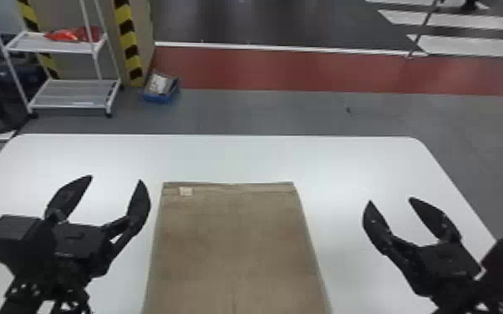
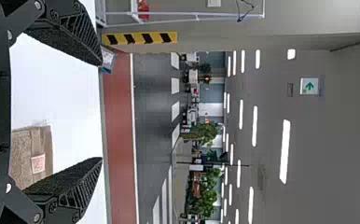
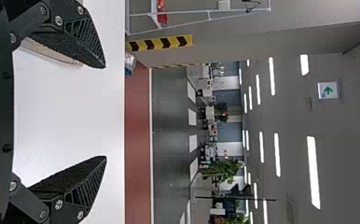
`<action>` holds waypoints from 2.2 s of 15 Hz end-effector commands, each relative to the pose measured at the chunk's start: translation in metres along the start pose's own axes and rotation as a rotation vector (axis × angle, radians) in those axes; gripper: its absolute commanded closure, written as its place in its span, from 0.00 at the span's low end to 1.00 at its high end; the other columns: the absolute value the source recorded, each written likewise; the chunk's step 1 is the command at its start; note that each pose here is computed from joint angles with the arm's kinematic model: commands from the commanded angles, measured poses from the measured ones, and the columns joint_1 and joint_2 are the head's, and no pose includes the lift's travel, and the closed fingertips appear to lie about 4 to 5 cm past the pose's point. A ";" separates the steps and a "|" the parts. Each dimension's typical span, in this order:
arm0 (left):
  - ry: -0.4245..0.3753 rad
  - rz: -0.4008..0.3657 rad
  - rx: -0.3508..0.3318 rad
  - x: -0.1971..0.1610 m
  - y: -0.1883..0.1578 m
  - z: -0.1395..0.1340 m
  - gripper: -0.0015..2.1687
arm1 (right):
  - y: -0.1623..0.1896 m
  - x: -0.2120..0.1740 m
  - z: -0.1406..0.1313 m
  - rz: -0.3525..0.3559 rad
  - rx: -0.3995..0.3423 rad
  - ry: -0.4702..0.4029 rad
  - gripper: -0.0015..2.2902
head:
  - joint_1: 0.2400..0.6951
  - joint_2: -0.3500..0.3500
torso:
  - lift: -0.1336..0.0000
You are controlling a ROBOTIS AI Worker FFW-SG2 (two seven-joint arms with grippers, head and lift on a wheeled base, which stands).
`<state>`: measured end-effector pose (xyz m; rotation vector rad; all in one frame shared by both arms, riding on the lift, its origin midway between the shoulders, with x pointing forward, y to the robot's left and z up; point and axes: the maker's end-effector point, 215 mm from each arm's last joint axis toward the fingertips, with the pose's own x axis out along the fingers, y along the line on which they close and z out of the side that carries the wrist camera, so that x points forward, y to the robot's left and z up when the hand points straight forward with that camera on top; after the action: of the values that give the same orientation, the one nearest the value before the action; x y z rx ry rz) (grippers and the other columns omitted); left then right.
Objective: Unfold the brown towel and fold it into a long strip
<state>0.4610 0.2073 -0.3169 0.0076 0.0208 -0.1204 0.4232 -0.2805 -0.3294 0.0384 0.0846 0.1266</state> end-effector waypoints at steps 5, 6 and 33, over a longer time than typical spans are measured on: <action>0.190 -0.068 -0.028 0.076 -0.018 -0.054 0.13 | 0.020 0.076 -0.031 0.089 0.005 0.077 0.09 | 1.00 0.37 | 0.07; 0.187 -0.084 -0.057 0.085 -0.019 -0.051 0.13 | 0.026 0.085 -0.035 0.104 0.009 0.081 0.09 | 1.00 0.38 | 0.07; 0.367 -0.180 -0.126 0.102 -0.039 -0.136 0.28 | 0.070 0.102 -0.053 0.188 -0.021 0.103 0.09 | 1.00 0.46 | 0.07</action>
<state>0.5524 0.1609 -0.4542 -0.0942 0.3946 -0.2942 0.5106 -0.1958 -0.3870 0.0172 0.1821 0.3185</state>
